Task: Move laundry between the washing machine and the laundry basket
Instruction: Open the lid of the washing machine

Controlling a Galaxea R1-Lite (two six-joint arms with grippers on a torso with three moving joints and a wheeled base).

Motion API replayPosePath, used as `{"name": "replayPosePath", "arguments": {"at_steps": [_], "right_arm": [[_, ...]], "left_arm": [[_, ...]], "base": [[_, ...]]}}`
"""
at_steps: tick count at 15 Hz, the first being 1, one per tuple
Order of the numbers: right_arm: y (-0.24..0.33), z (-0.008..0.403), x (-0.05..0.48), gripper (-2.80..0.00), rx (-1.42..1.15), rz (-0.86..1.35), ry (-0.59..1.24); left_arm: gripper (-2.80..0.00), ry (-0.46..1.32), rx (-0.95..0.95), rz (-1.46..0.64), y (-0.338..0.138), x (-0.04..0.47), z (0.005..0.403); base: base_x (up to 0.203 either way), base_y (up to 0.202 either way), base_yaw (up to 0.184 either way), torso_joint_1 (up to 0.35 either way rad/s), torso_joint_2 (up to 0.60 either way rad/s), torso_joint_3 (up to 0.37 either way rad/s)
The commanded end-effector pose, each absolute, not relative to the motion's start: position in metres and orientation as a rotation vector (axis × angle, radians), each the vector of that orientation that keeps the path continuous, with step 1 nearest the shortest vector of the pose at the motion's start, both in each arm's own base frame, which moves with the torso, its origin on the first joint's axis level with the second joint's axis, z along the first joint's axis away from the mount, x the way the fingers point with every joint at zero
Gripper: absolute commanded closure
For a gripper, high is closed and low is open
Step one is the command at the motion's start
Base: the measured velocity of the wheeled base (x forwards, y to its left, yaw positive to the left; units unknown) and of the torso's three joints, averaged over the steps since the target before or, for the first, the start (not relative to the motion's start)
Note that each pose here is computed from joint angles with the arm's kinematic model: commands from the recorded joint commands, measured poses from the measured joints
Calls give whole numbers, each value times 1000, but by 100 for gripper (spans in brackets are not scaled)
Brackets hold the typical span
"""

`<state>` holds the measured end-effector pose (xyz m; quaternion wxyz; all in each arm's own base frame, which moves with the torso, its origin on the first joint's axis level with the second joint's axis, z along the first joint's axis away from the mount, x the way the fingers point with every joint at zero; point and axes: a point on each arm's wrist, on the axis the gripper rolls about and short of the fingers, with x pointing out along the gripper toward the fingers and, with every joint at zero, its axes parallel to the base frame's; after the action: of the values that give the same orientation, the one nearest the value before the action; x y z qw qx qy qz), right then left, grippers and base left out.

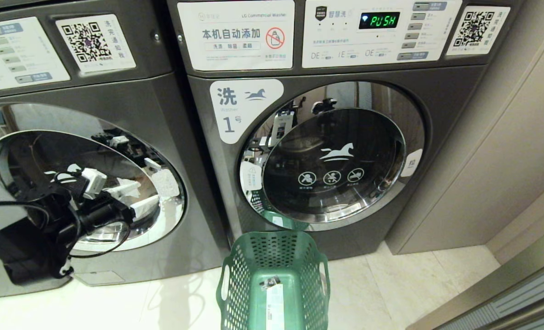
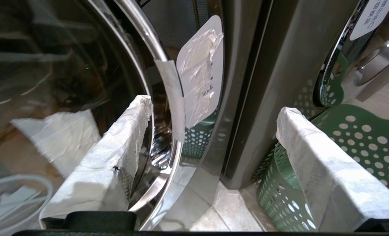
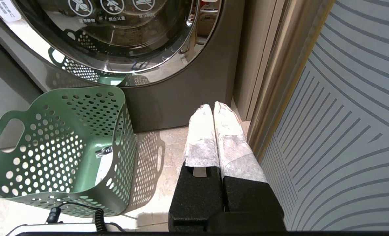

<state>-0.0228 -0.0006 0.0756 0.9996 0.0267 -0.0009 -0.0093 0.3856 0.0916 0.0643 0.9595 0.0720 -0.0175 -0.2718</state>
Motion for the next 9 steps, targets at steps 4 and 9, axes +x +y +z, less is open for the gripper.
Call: {"name": "replayPosePath", "arguments": {"at_steps": [4, 9], "right_arm": [[-1, 76, -23, 0, 54, -18, -1], [-1, 76, -23, 0, 54, -18, -2]], "left_arm": [[-280, -49, 148, -586, 82, 405, 54], [-280, -67, 160, -602, 70, 421, 49]], "base": [[0, 0, 0, 0, 0, 0], [0, 0, 0, 0, 0, 0]]}}
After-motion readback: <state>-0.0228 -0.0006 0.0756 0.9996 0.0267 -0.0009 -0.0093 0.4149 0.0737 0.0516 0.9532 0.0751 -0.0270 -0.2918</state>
